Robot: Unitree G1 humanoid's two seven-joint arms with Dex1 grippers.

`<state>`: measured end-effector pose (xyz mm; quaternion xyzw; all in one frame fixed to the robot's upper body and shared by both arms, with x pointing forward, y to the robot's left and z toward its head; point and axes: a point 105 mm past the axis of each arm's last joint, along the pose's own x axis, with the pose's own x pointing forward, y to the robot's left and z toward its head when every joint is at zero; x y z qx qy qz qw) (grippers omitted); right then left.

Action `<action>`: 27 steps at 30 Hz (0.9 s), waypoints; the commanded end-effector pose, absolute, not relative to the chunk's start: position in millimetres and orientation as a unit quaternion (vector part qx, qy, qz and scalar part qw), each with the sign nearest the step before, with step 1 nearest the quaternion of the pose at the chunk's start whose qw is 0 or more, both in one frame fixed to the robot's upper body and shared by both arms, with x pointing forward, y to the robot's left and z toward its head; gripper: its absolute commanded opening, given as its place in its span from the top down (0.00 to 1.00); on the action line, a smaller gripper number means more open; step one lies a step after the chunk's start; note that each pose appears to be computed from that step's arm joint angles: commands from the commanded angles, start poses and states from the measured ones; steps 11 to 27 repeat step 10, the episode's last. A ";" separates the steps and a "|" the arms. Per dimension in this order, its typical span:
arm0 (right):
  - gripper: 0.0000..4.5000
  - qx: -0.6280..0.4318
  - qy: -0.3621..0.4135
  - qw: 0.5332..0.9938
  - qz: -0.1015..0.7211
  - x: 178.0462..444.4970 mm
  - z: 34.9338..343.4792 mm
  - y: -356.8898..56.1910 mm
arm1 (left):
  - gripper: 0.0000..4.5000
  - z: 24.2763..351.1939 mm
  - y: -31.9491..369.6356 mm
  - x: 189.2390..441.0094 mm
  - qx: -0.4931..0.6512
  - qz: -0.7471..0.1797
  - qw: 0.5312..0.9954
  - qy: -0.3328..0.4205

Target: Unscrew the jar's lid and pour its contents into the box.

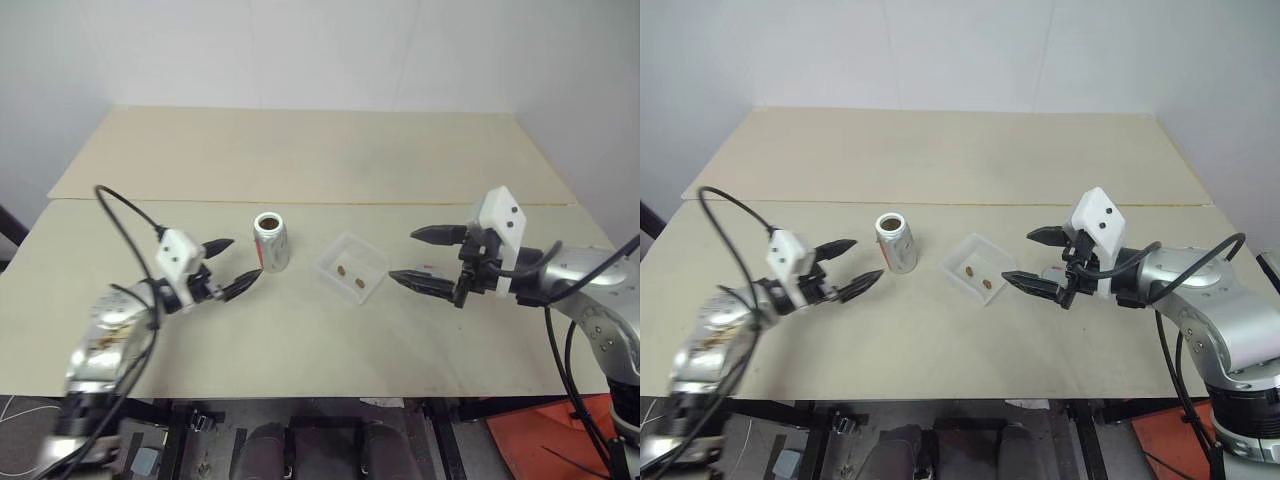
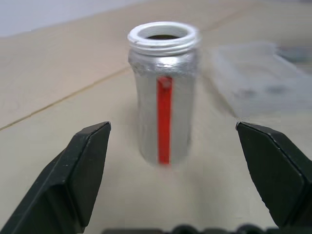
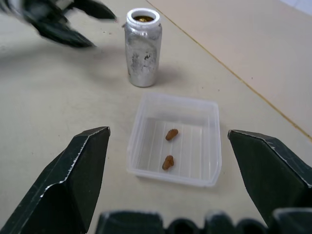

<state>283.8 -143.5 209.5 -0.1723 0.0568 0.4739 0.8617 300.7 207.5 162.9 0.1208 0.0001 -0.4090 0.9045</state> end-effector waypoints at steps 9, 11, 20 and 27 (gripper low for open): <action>0.00 -0.193 0.021 0.850 0.491 280.5 223.9 -149.8 | 0.00 220.6 227.5 237.2 0.131 -0.489 0.862 -0.020; 0.00 -0.193 0.021 0.850 0.490 280.6 224.5 -150.4 | 0.00 218.6 225.3 237.1 0.129 -0.488 0.863 -0.019; 0.00 -0.193 0.021 0.850 0.490 280.6 224.5 -150.4 | 0.00 218.6 225.3 237.1 0.129 -0.488 0.863 -0.019; 0.00 -0.193 0.021 0.850 0.490 280.6 224.5 -150.4 | 0.00 218.6 225.3 237.1 0.129 -0.488 0.863 -0.019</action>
